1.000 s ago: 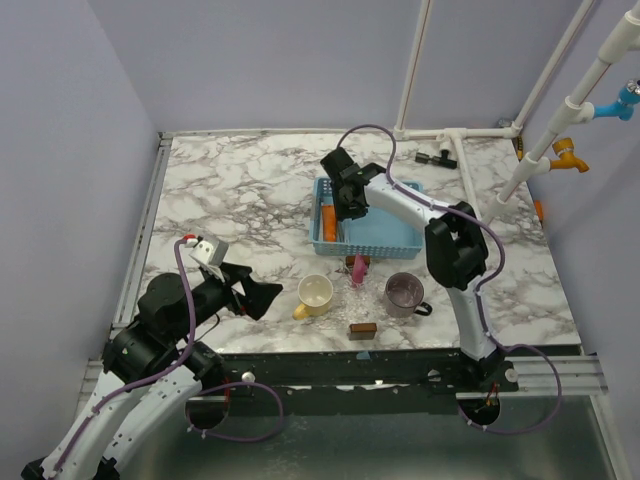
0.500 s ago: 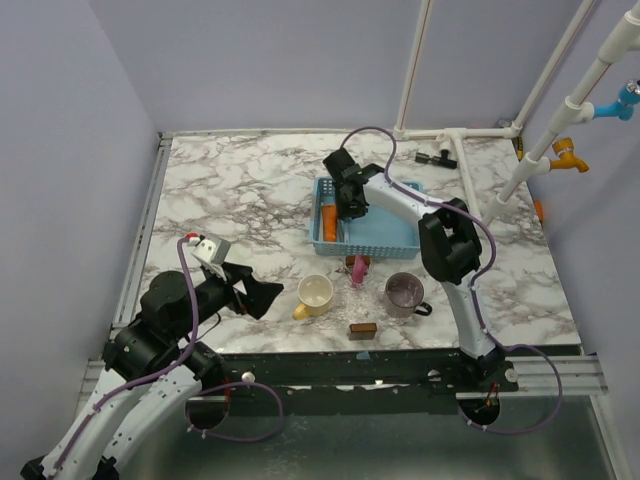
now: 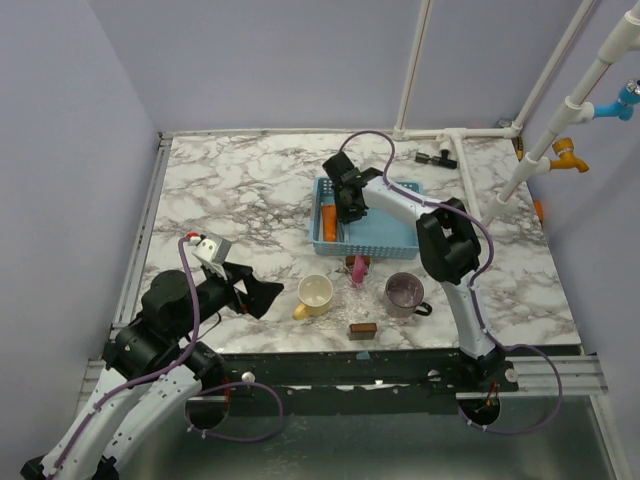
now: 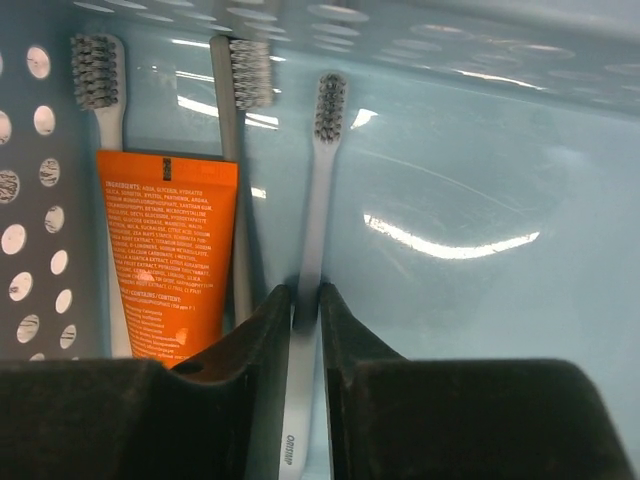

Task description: Prepare toiletry sets of a toothbrush and toothpaste on the tray

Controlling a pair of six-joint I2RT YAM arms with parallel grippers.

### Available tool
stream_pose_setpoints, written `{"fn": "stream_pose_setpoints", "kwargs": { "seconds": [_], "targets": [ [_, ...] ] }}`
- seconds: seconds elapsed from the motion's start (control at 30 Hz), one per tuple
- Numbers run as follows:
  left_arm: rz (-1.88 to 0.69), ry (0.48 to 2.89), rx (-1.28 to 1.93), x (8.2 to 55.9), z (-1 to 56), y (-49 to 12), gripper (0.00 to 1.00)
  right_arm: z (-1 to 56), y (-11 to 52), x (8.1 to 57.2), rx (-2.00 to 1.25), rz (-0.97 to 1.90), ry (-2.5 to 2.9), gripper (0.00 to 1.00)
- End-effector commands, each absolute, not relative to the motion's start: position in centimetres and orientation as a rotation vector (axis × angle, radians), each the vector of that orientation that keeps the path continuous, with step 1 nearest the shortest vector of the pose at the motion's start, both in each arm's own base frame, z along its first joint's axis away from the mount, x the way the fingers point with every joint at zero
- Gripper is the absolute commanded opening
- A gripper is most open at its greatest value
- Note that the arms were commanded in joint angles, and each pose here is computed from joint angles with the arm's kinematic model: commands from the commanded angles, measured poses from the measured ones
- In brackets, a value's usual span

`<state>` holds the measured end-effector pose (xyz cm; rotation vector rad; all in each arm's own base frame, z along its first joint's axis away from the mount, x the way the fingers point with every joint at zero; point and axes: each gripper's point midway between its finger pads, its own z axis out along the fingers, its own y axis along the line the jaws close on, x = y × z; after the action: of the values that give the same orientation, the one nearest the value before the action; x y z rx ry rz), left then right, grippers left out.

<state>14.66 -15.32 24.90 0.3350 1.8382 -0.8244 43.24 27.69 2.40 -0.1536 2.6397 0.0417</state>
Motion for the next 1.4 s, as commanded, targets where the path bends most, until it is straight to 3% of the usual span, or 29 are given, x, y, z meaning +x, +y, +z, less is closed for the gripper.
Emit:
{"fn": "stream_pose_setpoints", "kwargs": {
  "seconds": [0.0, 0.13, 0.83, 1.1, 1.37],
  "targets": [
    [-0.789, 1.838, 0.328, 15.0, 24.8, -14.9, 0.99, 0.3, 26.3, 42.2, -0.151, -0.013, 2.692, 0.13],
    [-0.788, 1.838, 0.327, 15.0, 24.8, -14.8, 0.99, 0.7, 26.1, 42.2, -0.148, -0.022, 2.687, 0.01],
    [-0.795, 1.834, 0.329, 14.9, 24.9, -14.9, 0.99, 14.4, 25.2, 44.2, -0.083, 0.048, 2.383, 0.00],
    [-0.818, 1.832, 0.335, 14.7, 25.0, -15.2, 0.99, 21.1, 26.6, 42.1, -0.097, 0.321, 2.229, 0.01],
    [-0.866, 1.812, 0.360, 14.2, 26.1, -15.8, 0.99, 29.3, 28.9, 37.0, -0.190, 0.686, 2.043, 0.01]
  ]
}}
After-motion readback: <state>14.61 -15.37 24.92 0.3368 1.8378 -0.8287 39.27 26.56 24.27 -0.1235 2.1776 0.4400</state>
